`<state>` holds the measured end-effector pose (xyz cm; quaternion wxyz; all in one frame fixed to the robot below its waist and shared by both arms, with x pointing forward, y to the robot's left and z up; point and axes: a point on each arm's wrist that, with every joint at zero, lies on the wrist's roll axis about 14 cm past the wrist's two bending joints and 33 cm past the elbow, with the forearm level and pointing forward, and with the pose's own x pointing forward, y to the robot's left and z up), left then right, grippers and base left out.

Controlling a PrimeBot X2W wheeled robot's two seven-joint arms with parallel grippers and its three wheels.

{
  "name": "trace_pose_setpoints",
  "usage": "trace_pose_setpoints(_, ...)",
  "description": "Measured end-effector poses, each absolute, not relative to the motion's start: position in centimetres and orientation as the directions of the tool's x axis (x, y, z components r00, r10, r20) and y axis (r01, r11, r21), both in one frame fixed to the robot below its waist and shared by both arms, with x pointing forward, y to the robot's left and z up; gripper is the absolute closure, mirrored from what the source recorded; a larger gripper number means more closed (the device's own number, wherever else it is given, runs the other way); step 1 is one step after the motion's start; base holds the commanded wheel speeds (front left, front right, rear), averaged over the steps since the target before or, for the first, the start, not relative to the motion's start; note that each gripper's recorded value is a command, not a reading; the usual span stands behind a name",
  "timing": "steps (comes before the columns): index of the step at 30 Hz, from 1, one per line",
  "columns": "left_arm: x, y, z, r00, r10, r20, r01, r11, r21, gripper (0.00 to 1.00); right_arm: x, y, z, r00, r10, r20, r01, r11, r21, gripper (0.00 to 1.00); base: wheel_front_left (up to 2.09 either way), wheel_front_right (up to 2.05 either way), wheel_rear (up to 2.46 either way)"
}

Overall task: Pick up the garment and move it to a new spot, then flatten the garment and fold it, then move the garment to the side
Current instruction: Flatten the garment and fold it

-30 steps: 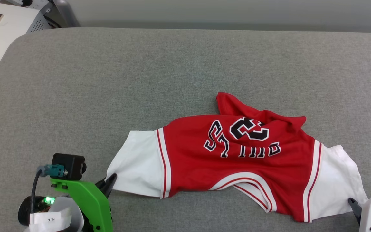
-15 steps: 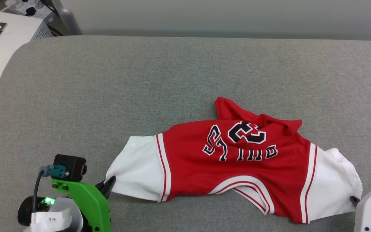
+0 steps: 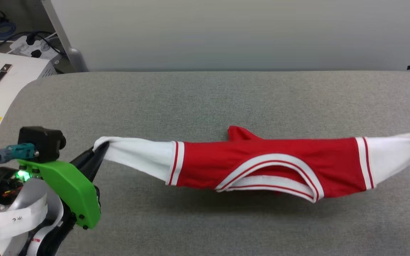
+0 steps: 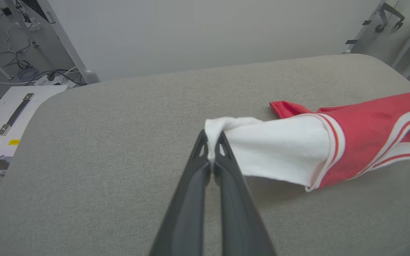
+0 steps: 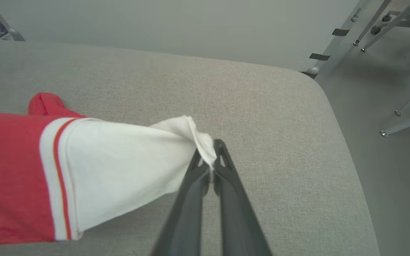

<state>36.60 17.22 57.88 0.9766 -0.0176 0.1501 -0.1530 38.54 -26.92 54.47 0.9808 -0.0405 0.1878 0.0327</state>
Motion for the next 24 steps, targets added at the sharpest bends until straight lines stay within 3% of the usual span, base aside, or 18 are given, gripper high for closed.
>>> trace_pose_setpoints(5, 37.3, 17.2, 62.2, 0.939, -0.305, -0.157, 0.303, 0.952, -0.037, 1.0, 39.6, -27.4, 61.6, 0.978, 0.06, -0.201, -0.083, 0.99, -0.11, 1.0, 0.0, 0.0, 0.0)
trace_pose_setpoints(12, 38.9, 17.7, 71.0, 0.949, -0.279, 0.148, 0.283, 0.959, -0.002, 1.0, 40.8, -27.9, 69.7, 0.998, 0.067, -0.005, -0.067, 0.989, -0.132, 1.0, 0.0, 0.0, 0.0)
trace_pose_setpoints(17, 40.4, 18.9, 74.7, 0.937, -0.247, 0.246, 0.246, 0.969, 0.034, 1.0, 42.7, -27.8, 74.4, 0.99, 0.072, 0.118, -0.054, 0.988, -0.147, 1.0, 0.0, 0.0, 0.0)
trace_pose_setpoints(24, 44.0, 20.3, 76.6, 0.937, -0.235, 0.259, 0.207, 0.97, 0.131, 1.0, 46.7, -27.3, 76.6, 0.984, 0.083, 0.159, -0.055, 0.983, -0.176, 1.0, 0.0, 0.0, 0.0)
